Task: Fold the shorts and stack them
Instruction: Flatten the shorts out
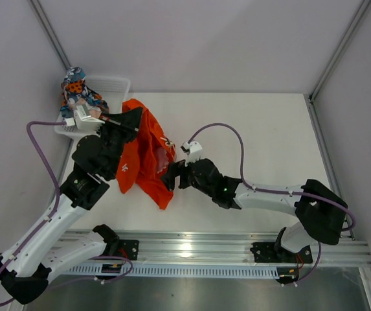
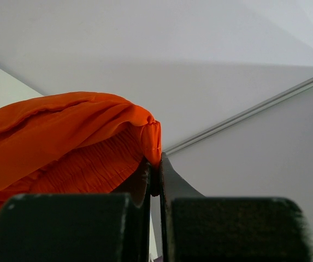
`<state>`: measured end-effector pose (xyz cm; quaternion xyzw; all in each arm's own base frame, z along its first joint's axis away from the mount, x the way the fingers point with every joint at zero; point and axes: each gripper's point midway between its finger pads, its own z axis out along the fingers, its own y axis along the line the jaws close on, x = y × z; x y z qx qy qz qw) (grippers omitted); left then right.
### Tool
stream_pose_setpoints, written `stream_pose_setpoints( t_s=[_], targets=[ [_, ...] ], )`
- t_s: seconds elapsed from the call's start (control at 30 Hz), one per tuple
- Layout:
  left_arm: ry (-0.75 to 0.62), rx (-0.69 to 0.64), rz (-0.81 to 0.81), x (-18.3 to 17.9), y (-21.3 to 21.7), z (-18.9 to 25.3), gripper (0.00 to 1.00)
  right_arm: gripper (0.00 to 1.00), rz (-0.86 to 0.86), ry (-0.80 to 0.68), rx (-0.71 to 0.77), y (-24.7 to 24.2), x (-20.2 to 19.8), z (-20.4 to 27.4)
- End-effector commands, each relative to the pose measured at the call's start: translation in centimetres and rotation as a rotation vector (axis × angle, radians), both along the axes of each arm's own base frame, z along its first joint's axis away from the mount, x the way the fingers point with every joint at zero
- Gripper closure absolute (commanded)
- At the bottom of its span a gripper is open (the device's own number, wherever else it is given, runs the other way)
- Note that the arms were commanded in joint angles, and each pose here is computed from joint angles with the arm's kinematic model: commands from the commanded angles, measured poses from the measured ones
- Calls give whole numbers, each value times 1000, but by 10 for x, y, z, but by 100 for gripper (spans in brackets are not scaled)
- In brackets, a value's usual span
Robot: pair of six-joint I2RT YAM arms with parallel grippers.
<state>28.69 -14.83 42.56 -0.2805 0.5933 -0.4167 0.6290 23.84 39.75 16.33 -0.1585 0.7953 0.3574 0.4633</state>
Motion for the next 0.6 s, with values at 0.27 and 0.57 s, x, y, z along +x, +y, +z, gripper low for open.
stream_pose_setpoints(
  t_s=[0.27, 0.57],
  targets=[
    [-47, -57, -6, -4, 0, 20, 100, 7, -22, -55, 105, 22, -5, 24],
    [-46, -55, -9, -1, -3, 23, 100, 7, 54, -58, 86, 41, -18, 14]
  ],
)
